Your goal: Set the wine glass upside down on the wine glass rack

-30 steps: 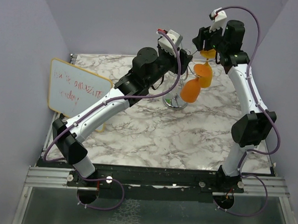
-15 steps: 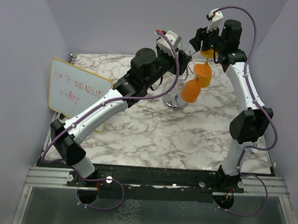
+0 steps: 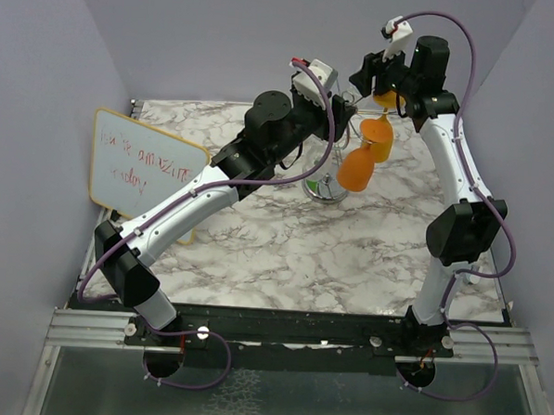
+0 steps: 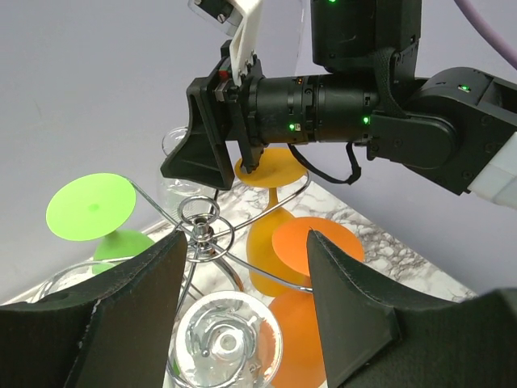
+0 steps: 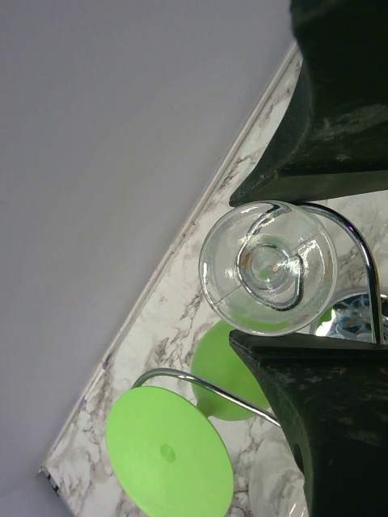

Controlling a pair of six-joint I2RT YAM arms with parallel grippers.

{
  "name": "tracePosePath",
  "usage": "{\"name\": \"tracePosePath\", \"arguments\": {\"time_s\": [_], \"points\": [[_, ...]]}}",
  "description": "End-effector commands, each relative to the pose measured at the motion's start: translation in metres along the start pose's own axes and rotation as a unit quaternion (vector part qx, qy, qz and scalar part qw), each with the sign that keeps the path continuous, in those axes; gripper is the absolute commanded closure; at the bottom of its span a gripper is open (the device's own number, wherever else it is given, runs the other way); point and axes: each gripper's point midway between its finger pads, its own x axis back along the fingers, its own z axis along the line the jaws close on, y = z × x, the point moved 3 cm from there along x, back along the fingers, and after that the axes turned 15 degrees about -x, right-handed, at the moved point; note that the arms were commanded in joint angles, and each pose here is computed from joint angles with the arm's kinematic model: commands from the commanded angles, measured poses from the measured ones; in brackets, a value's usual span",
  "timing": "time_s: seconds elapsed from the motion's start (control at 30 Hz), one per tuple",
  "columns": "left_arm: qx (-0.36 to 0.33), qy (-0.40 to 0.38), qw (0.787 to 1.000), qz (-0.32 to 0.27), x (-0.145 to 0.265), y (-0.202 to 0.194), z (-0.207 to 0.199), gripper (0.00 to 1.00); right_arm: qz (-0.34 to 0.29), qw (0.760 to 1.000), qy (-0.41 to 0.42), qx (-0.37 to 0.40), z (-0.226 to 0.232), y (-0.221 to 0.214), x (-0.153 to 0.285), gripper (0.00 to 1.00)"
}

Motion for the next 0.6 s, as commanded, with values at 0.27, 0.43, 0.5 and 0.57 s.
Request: {"name": "tracePosePath", "arguments": {"time_s": [0.27, 0.43, 0.5, 0.57], "points": [[-0.002, 0.009, 1.000, -0.013, 0.0105, 0.0113, 0.0064, 0.37, -0.018, 0.998, 0.054, -0.025, 0.0191, 0.0215, 0.0028, 0.57], [-0.003, 0.012, 1.000, -0.011, 0.0111, 0.0098, 0.0074, 0.37, -0.017, 0.998, 0.055, -0.026, 0.0206, 0.0229, 0.0045, 0.45], [-0.003, 0.011, 1.000, -0.010, 0.0110, 0.0091, 0.0069, 0.37, -0.015, 0.998, 0.054, -0.026, 0.0205, 0.0229, 0.0052, 0.42], [-0.004, 0.013, 1.000, -0.009, 0.0109, 0.0084, 0.0076, 0.37, -0.015, 0.998, 0.049, -0.024, 0.0191, 0.0226, 0.0054, 0.40]]}}
